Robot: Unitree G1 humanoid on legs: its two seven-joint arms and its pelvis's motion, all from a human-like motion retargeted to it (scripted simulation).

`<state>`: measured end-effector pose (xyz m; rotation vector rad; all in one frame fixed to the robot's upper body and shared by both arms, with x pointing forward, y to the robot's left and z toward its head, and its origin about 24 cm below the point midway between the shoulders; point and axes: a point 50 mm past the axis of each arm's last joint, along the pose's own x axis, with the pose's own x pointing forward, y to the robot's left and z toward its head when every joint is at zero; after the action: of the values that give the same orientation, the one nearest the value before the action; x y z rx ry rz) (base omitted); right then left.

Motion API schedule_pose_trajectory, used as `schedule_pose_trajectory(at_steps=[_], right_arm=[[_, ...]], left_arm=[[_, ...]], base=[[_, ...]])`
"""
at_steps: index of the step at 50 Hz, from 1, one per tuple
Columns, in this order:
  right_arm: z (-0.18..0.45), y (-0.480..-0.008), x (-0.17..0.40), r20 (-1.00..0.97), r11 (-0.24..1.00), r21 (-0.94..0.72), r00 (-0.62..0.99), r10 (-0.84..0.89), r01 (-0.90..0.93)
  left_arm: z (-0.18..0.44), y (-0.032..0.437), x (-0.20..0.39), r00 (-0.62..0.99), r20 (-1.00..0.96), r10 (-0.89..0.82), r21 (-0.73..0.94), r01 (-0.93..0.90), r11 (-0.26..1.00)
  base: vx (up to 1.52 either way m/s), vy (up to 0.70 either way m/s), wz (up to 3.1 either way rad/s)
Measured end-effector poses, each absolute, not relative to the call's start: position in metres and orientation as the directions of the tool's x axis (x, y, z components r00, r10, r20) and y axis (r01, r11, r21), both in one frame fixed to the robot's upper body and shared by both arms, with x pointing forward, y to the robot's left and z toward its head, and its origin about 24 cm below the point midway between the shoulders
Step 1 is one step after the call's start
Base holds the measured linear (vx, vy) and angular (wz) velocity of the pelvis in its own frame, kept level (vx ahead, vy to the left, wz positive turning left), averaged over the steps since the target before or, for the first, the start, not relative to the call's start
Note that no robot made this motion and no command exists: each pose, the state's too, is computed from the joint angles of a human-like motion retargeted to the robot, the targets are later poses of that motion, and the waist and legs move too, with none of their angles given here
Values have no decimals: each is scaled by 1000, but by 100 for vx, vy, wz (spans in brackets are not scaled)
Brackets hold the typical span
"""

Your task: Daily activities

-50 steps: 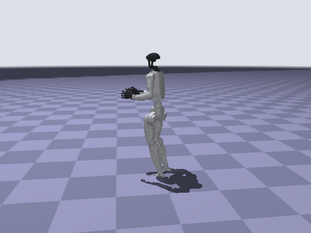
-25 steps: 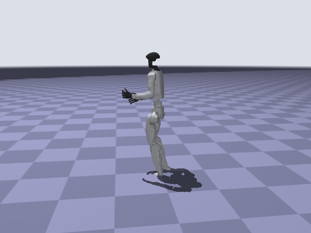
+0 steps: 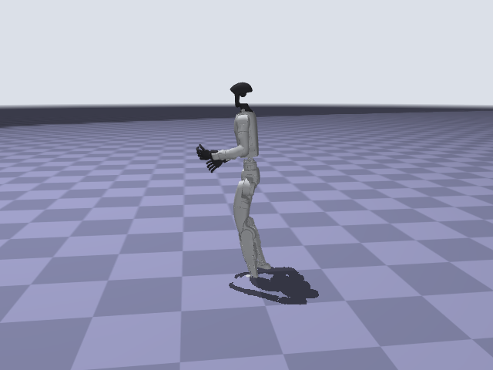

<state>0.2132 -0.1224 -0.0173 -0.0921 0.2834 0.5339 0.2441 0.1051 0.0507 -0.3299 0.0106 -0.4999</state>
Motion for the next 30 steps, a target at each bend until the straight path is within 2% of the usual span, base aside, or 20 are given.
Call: schedule_pose_trajectory(at_steps=[13, 30], right_arm=[[-34, -130, 197, -367, 850, 69, 779, 509, -523], [-47, -114, 194, -394, 826, 9, 757, 521, -564]], left_arm=[[6, 114, 215, 866, -109, -488, -411, 408, 815], [2, 106, 214, 865, -124, -486, -309, 432, 847]], base=[[0, 1, 30], [0, 3, 30]])
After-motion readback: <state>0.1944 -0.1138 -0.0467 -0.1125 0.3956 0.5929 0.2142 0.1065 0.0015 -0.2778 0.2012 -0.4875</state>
